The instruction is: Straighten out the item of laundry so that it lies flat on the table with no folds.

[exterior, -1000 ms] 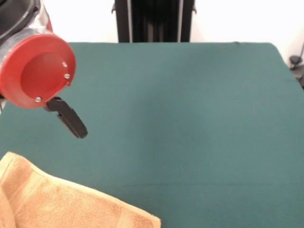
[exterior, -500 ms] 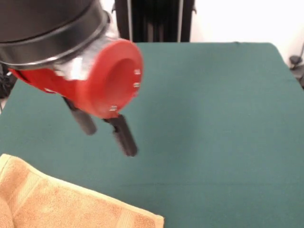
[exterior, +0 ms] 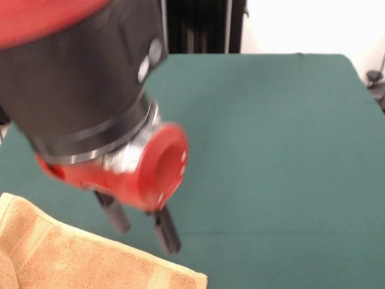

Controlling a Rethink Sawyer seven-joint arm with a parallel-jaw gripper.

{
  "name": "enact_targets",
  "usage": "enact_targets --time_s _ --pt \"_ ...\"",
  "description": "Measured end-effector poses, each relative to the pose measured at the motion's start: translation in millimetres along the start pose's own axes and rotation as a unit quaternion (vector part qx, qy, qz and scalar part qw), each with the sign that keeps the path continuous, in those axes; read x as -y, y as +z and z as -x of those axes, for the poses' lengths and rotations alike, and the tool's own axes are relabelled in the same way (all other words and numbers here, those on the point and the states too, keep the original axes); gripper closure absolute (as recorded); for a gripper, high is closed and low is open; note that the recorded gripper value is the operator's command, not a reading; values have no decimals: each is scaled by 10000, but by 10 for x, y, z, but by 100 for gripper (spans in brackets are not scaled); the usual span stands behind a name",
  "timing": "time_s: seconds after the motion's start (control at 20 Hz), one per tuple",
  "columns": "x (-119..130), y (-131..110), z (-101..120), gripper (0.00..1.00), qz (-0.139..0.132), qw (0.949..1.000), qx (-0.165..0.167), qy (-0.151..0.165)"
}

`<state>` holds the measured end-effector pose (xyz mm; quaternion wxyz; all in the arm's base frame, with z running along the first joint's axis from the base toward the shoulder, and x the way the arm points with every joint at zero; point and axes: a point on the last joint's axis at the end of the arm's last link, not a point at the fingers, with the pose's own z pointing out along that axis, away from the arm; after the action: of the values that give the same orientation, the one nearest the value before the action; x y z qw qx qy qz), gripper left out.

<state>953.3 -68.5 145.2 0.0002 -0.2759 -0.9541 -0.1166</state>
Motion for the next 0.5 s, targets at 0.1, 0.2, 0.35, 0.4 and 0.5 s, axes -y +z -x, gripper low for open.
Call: enact_targets --time_s 0.1,0.2,0.35,0.4,0.5 --pt "94 170 42 0 48 10000 43 72" --pt "212 407 66 0 108 9996 -69 235" --pt "324 613 72 0 148 9987 -255 427" --pt "404 741 74 0 129 9976 -380 557" --pt "524 912 74 0 56 9958 -561 722"
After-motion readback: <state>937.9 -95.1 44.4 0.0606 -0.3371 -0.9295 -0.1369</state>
